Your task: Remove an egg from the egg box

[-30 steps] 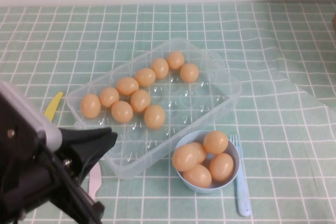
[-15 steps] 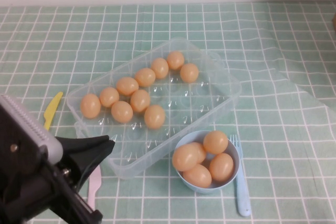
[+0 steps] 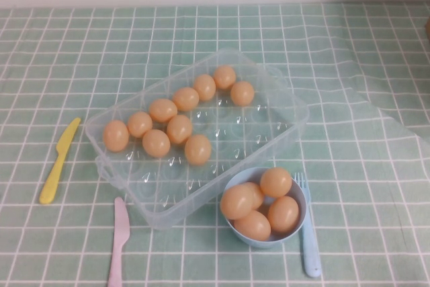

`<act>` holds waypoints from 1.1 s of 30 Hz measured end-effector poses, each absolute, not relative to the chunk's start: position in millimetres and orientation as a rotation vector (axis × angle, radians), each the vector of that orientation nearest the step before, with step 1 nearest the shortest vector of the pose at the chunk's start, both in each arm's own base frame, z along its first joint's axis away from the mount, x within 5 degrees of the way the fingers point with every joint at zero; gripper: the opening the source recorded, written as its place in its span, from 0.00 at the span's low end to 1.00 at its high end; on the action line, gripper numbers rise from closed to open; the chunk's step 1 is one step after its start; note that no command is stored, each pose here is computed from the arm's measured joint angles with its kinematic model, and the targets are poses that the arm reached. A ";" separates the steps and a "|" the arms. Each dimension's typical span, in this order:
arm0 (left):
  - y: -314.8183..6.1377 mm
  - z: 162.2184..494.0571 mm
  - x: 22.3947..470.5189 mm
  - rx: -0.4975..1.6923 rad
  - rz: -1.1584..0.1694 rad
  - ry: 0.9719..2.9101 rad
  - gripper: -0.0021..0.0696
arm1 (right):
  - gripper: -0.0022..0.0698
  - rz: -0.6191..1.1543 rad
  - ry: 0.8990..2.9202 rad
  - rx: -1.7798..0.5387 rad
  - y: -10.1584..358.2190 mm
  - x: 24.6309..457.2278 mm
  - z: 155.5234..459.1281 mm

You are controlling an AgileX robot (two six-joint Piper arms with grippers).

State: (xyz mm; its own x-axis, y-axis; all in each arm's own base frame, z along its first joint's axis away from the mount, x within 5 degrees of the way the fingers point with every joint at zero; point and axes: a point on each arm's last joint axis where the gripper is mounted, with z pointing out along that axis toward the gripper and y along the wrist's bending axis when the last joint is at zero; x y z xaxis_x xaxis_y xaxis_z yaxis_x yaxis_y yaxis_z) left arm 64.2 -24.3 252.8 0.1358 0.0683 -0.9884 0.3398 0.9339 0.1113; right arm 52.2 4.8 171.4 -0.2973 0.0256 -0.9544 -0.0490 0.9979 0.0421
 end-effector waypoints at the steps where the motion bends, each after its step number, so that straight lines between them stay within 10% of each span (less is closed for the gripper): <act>1: -20.1 247.7 62.2 0.301 -0.167 1.422 0.02 | 0.01 0.073 1.871 -0.017 4.8 52.2 171.4; 33: -7.5 172.0 52.2 0.206 -0.068 1.859 0.02 | 0.01 0.073 1.871 -0.017 4.8 52.2 171.4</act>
